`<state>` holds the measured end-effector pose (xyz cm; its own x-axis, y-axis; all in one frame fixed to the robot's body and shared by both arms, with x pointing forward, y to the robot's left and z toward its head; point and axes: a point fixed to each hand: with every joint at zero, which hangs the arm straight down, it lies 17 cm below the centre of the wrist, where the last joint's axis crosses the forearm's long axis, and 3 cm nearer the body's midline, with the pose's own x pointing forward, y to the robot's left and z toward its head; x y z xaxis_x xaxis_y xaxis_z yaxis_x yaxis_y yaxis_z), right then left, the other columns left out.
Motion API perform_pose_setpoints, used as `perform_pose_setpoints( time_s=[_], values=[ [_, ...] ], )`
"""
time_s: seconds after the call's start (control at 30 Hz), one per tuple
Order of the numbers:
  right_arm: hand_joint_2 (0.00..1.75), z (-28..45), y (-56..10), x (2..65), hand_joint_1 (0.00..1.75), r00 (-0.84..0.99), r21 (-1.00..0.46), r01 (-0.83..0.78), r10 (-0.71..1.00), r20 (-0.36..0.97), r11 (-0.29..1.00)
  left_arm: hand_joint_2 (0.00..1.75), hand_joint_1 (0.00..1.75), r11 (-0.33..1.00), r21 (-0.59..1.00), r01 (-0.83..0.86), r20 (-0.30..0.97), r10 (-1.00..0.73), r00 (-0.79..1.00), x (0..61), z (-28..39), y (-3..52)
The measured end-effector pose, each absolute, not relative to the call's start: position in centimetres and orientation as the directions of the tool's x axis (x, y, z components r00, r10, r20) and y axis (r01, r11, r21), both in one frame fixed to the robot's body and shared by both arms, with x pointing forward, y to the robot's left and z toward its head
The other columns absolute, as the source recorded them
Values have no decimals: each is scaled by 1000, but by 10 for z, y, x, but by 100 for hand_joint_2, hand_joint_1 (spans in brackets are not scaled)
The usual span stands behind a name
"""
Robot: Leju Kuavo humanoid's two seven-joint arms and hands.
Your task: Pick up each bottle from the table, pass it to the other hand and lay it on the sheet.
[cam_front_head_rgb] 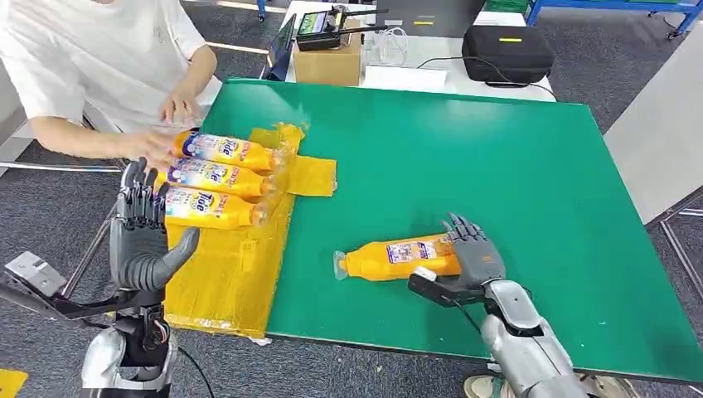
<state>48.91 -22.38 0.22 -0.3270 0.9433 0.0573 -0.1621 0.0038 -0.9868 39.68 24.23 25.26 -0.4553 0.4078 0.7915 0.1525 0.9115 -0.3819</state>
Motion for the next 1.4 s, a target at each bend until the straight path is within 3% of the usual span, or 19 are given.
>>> perform_pose_setpoints(
  time_s=[0.07, 0.1, 0.13, 0.17, 0.2, 0.23, 0.37, 0.63, 0.97, 1.2, 1.4],
  values=[
    [175, -1, -223, 492, 7, -341, -981, -192, 937, 74, 7, 175, 0, 911, -381, 157, 792, 409, -452, 398, 252, 240],
    [175, -2, -222, 494, 54, -353, -977, -212, 931, 89, 13, 175, 0, 911, -379, 161, 794, 410, -450, 400, 252, 239],
    [175, -4, -221, 495, 63, -364, -973, -230, 926, 103, 18, 175, 0, 911, -379, 164, 794, 411, -448, 401, 252, 237],
    [175, -6, -219, 495, 91, -373, -967, -253, 919, 125, 29, 175, 0, 910, -380, 166, 794, 412, -446, 403, 251, 237],
    [175, -9, -218, 495, 99, -386, -960, -278, 911, 146, 37, 175, 0, 909, -381, 167, 794, 415, -445, 405, 251, 236],
    [175, -10, -217, 495, 124, -396, -958, -286, 906, 150, 34, 175, 0, 908, -384, 169, 792, 418, -444, 407, 251, 236],
    [175, -11, -214, 497, 159, -443, -953, -301, 886, 139, -1, 175, 0, 904, -389, 179, 793, 427, -435, 414, 250, 232],
    [175, -14, -216, 503, 175, -487, -935, -345, 867, 103, -82, 175, 0, 900, -390, 196, 790, 436, -431, 423, 249, 227],
    [175, -16, -221, 504, 175, -508, -919, -379, 854, 110, -107, 175, 0, 901, -378, 213, 794, 434, -426, 426, 247, 222],
    [175, -19, -197, 479, 175, -468, -913, -374, 816, 340, 166, 175, 0, 934, -322, 156, 829, 358, -430, 427, 235, 223],
    [175, 29, -144, 452, 175, -477, -815, -237, 668, 571, 528, 175, 0, 968, -184, 169, 887, 237, -396, 410, 207, 194]
  ],
)
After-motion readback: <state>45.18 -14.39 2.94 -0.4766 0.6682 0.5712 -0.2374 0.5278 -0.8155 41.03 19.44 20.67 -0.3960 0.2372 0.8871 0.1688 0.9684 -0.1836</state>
